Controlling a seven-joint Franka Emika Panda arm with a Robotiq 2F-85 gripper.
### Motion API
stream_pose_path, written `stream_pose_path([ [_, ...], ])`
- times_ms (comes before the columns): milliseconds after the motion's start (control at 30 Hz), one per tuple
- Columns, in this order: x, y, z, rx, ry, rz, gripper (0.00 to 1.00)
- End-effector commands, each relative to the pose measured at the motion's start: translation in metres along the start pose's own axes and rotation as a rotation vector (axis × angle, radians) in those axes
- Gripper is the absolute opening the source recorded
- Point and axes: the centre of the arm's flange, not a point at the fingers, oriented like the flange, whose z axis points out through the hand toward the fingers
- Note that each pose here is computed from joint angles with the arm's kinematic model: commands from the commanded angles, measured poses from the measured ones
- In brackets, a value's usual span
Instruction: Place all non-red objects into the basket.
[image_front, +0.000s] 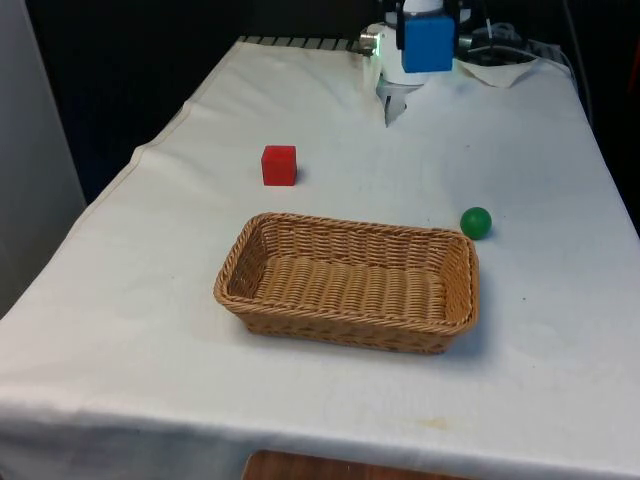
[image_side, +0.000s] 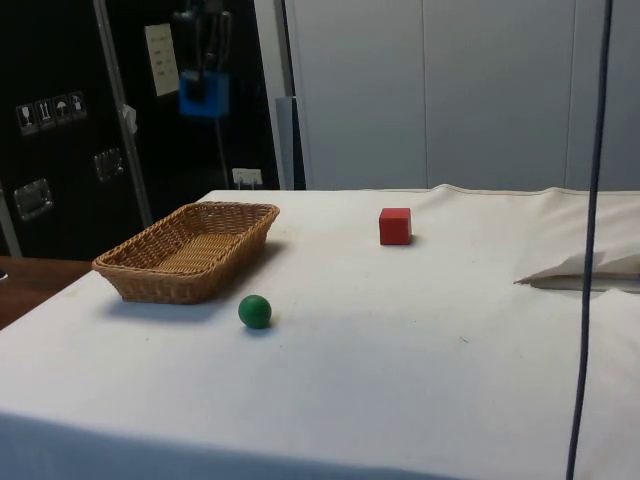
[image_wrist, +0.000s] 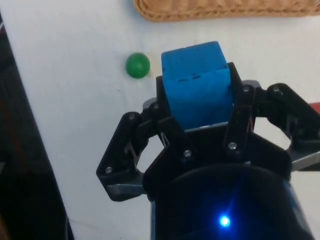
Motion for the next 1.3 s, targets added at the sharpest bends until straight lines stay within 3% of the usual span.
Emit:
stream_pose_path([
  [0,0.007,0.001,-0.004,0.011,-0.003,0.001,0.02],
  [33,0.004,0.0,-0.002,0.0,0.002,0.001,0.02],
  [100,0.017,0.003,-0.004,0.015,0.003,0.004,0.02],
  [333,0.032,0.008,0.015,0.018,0.003,0.01,0.02],
  [533,0.047,0.015,0.049,0.0,-0.001,0.017,0.02],
  [1267,0.064,0.051,0.114,-0.075,-0.017,0.045,0.02],
])
